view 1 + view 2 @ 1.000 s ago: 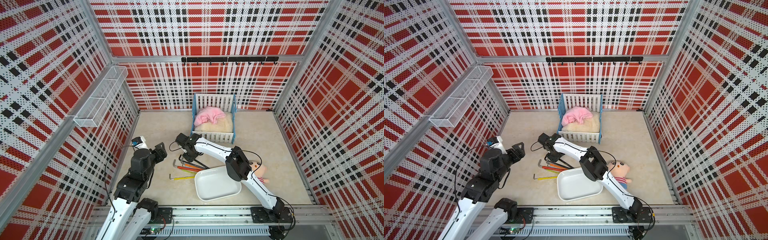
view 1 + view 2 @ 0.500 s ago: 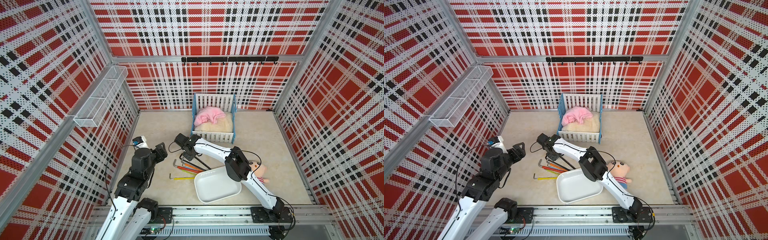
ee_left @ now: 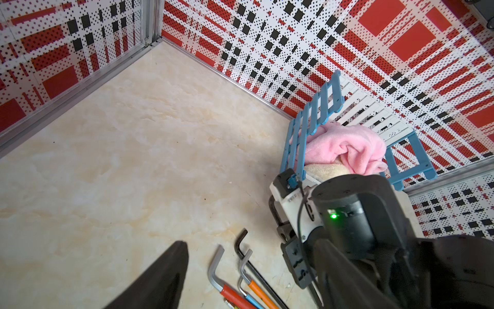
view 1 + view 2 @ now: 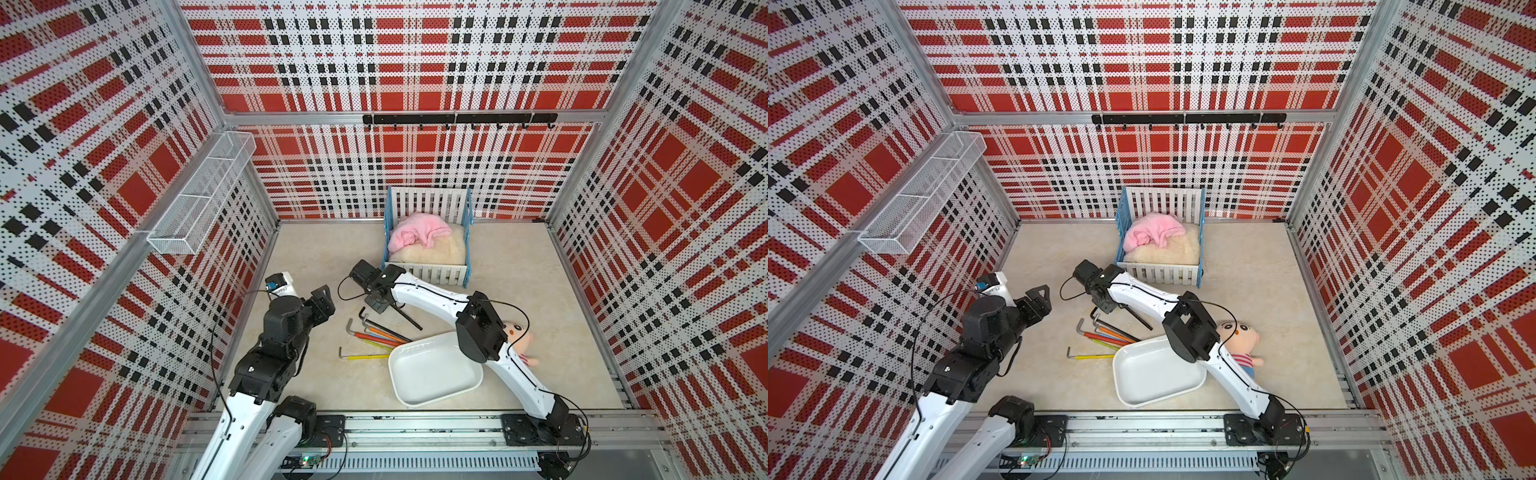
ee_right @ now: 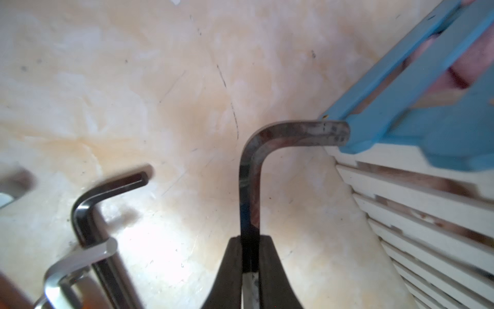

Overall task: Put the hex key on the desktop into the storage box
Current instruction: Pick up the Allen key from the center of the board, then place the Allen key in the storage box.

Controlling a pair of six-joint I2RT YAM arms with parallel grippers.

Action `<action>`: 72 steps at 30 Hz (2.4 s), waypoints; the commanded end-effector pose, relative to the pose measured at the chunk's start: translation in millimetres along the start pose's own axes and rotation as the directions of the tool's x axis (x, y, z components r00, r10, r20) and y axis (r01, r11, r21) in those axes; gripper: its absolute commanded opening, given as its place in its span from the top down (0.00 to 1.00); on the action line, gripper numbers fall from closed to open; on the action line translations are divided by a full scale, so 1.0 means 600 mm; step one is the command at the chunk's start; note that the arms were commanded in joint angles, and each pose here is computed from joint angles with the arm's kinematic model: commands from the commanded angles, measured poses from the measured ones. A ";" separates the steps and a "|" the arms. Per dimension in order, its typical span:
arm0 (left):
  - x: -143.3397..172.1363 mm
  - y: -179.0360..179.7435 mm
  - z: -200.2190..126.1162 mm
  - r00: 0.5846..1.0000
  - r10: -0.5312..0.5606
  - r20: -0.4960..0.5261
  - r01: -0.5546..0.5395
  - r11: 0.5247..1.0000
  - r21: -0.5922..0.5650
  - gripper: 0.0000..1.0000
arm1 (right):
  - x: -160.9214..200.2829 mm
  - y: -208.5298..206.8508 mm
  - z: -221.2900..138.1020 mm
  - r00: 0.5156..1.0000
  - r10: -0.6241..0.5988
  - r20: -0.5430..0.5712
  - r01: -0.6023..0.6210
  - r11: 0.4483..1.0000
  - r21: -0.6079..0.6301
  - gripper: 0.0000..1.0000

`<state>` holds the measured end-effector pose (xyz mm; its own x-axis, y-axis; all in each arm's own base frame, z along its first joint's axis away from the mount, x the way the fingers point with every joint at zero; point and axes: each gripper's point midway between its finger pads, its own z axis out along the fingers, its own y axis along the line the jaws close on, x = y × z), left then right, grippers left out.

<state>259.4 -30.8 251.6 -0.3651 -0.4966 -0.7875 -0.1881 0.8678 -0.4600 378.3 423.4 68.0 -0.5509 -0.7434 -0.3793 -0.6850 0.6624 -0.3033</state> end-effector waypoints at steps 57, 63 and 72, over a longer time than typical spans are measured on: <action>-0.015 0.018 -0.009 0.998 -0.020 0.052 0.022 0.999 -0.027 0.21 | 0.234 0.121 -0.269 0.713 -0.593 0.374 0.660 0.747 -0.074 1.00; -0.017 0.018 -0.013 0.998 -0.025 0.060 0.027 0.999 -0.023 0.21 | 0.252 0.136 -0.259 0.689 -0.637 0.347 0.698 0.712 -0.081 1.00; -0.018 0.020 -0.014 0.998 -0.027 0.064 0.029 0.999 -0.028 0.21 | 0.287 0.146 -0.267 0.676 -0.673 0.298 0.725 0.680 -0.109 1.00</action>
<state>254.2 -18.7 260.4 -0.3100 -0.5164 -0.7983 -0.2086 0.8561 -0.4728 154.7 343.3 115.2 0.2160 -0.9169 -0.3356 -0.9197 -0.0757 -0.3853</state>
